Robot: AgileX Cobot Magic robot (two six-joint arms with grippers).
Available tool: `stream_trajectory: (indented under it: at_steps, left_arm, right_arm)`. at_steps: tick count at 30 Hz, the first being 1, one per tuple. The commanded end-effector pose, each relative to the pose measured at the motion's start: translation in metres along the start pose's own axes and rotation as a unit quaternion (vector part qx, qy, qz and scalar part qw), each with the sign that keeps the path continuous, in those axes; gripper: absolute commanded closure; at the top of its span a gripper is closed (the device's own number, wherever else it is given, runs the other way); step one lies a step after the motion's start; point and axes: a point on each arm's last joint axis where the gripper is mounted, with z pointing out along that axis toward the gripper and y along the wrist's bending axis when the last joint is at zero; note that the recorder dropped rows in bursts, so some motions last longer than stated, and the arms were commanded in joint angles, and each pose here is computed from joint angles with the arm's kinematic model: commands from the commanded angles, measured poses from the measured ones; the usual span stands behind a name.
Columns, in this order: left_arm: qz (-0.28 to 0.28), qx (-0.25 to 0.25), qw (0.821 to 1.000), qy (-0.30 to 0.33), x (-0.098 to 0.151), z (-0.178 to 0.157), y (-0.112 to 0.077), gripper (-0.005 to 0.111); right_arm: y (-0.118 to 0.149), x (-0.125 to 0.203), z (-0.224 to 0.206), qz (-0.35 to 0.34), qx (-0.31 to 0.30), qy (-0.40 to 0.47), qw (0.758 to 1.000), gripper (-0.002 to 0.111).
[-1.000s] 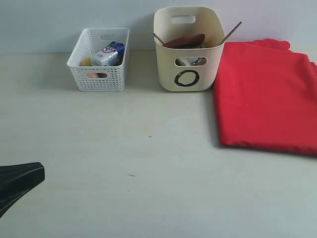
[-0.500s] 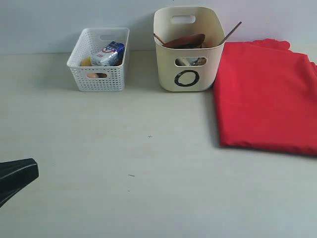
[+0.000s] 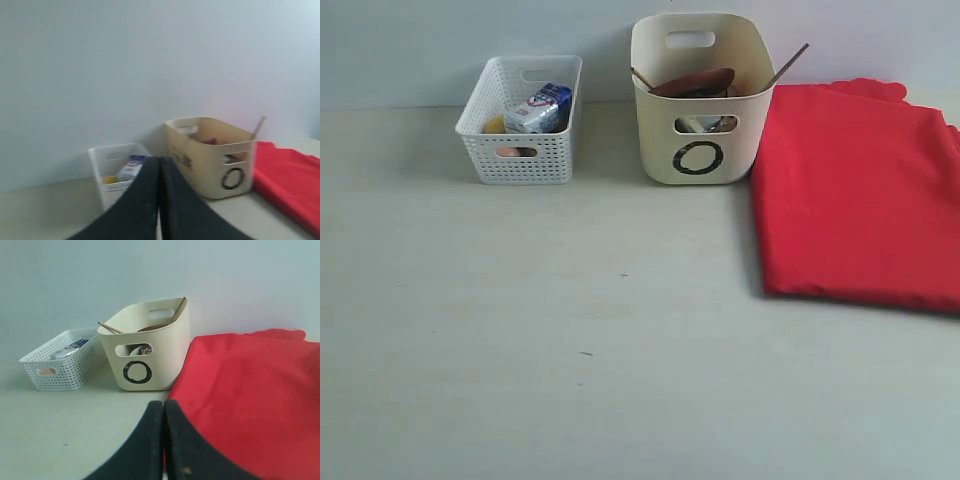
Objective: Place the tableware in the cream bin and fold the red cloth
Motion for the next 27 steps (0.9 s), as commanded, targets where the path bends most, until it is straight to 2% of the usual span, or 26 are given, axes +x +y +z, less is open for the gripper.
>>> stream_trajectory:
  at_steps: [1, 5, 7, 20, 23, 27]
  left_arm:
    - [0.013, -0.11, 0.994, 0.023, 0.02, -0.002, 0.012, 0.106]
    - [-0.001, -0.175, 0.984, 0.045, 0.029, -0.004, 0.02, 0.106]
    - [-0.006, -0.189, 0.98, 0.064, 0.032, -0.005, 0.022, 0.106]
    - [-0.008, -0.199, 0.975, 0.094, 0.038, -0.007, 0.023, 0.106]
    - [0.03, -0.184, 0.976, 0.111, 0.039, -0.007, 0.021, 0.106]
    - [0.026, -0.176, 0.977, 0.116, 0.04, -0.006, 0.02, 0.106]
  right_arm:
    - [-0.001, 0.001, 0.0, -0.003, 0.004, -0.004, 1.0, 0.108]
    - [-0.001, 0.001, 0.0, -0.003, 0.004, -0.004, 1.0, 0.108]
    - [-0.001, 0.001, 0.0, -0.003, 0.004, -0.004, 1.0, 0.108]
    - [-0.001, 0.001, 0.0, -0.003, 0.004, -0.004, 1.0, 0.108]
    - [-0.001, 0.001, 0.0, -0.003, 0.004, -0.004, 1.0, 0.108]
    - [-0.001, 0.001, 0.0, -0.003, 0.004, -0.004, 1.0, 0.108]
